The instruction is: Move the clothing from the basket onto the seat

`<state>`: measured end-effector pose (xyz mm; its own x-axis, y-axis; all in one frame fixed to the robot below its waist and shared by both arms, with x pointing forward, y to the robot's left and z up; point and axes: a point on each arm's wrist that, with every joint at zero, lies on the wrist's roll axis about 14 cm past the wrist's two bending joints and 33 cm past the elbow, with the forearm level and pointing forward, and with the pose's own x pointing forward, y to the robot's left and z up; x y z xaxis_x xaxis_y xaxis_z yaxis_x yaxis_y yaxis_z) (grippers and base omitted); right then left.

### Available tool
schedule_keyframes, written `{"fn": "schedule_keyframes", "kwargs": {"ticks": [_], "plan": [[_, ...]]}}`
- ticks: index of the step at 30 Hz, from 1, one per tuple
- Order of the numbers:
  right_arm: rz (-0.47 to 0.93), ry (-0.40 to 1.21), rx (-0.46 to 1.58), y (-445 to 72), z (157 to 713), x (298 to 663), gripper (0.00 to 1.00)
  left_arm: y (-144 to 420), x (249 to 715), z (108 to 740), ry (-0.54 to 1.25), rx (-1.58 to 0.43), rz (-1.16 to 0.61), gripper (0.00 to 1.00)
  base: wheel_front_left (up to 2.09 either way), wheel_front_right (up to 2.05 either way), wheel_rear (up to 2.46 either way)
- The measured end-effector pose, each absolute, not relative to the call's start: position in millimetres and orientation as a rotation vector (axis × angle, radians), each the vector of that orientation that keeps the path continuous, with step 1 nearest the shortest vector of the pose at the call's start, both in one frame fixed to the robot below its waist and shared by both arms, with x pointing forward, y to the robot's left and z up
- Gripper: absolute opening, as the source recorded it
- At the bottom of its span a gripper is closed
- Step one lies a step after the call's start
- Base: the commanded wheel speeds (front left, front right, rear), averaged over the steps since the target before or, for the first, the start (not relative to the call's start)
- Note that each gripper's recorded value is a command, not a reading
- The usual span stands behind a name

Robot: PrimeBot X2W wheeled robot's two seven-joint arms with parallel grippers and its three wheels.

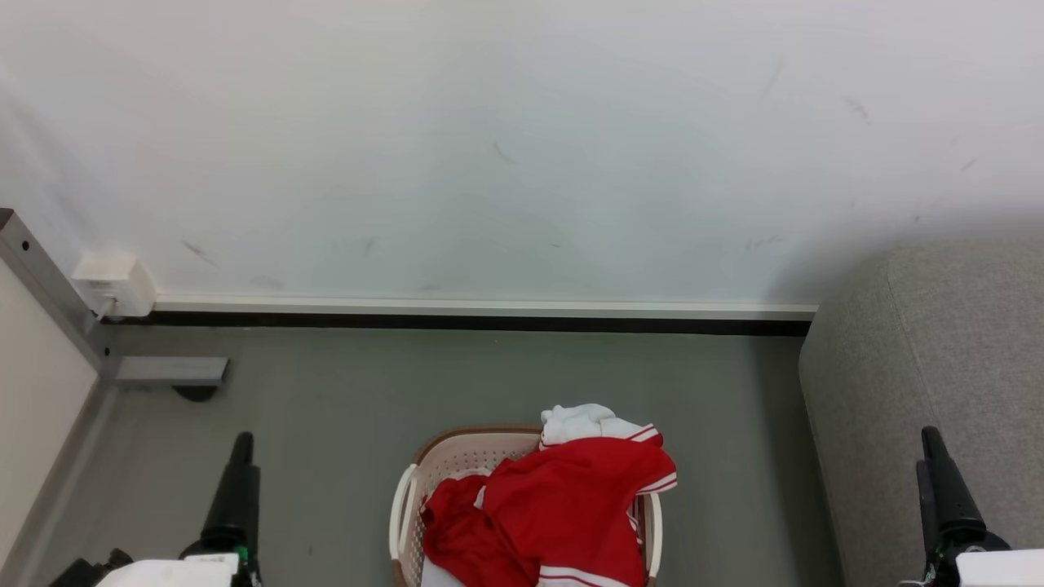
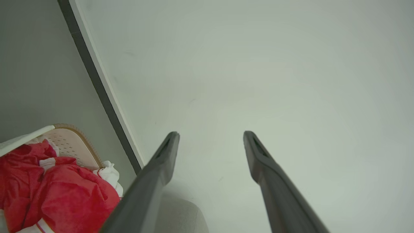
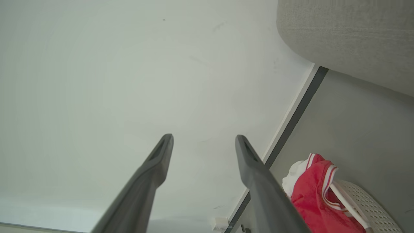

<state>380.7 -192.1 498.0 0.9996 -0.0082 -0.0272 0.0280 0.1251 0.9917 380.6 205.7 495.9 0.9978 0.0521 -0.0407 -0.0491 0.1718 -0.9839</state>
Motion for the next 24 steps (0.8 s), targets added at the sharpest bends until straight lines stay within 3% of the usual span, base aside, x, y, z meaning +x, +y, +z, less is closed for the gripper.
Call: {"fn": "schedule_keyframes", "kwargs": {"ticks": [24], "plan": [[0.074,0.006,0.939,-173.2,514.5,382.4,1.0,195.8,383.4,513.1,-0.024,-0.862,0.042,1.0,0.0,0.0,0.0]]}}
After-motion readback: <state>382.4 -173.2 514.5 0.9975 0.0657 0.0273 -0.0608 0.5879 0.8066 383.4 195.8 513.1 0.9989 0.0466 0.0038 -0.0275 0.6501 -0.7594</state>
